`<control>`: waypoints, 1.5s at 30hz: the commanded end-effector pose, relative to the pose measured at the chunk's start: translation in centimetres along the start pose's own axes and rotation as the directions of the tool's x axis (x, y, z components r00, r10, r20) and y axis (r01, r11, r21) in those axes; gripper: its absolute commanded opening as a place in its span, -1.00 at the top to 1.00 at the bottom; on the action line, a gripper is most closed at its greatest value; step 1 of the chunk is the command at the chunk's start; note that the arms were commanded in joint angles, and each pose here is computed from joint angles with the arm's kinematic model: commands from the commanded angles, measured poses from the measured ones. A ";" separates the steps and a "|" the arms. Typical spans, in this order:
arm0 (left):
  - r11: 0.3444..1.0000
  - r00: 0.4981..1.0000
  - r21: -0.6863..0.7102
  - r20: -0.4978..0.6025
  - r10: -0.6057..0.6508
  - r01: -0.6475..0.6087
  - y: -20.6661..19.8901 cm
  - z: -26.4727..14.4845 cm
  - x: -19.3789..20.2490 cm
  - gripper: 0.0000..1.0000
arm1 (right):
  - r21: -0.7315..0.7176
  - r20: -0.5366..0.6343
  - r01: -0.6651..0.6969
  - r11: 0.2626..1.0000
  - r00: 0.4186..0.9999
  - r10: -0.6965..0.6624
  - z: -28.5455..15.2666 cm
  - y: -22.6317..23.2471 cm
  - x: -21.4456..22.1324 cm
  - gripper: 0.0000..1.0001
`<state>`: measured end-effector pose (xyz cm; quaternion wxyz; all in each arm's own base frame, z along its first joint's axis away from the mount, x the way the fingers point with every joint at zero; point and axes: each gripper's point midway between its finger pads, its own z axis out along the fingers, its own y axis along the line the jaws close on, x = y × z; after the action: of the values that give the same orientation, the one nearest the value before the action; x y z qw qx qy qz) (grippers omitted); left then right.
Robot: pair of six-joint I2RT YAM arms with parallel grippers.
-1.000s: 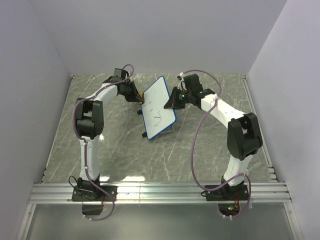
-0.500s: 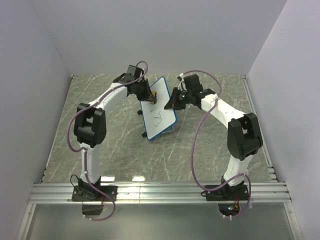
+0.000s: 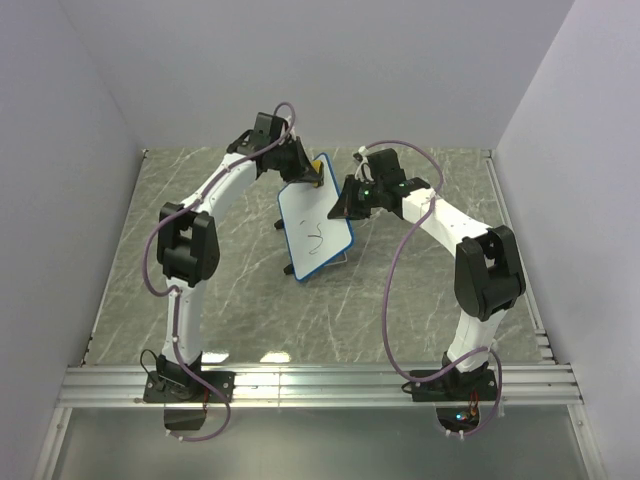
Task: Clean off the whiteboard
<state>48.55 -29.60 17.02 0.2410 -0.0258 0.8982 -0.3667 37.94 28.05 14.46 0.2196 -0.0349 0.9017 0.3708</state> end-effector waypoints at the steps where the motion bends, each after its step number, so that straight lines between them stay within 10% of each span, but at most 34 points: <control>1: 0.996 1.000 0.092 0.021 -0.019 0.017 -0.9 1.0 -1.8 0.99 | 0.016 -0.289 0.073 0.997 0.955 -0.066 1.3 -1.0 9.0 1.00; 19: 0.989 0.991 -0.138 -0.111 -0.075 0.060 10.2 2.5 5.6 0.99 | 0.005 -0.289 0.065 0.998 0.955 -0.061 1.6 -0.9 9.0 1.00; 36: 0.994 0.980 -0.108 -0.195 -0.029 0.008 7.0 -2.4 15.7 0.99 | 0.003 -0.255 -0.022 1.000 0.967 0.022 3.3 -0.4 7.7 1.00; 45: 0.998 0.985 -0.016 -0.161 0.053 -0.056 2.0 -2.7 14.9 0.99 | -0.007 -0.259 -0.084 0.996 0.963 0.080 3.7 -0.7 8.9 1.00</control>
<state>35.67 -25.14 8.63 0.1885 -0.0231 0.9370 -0.2931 37.96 28.47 14.29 0.2101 -0.0140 0.8966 0.3895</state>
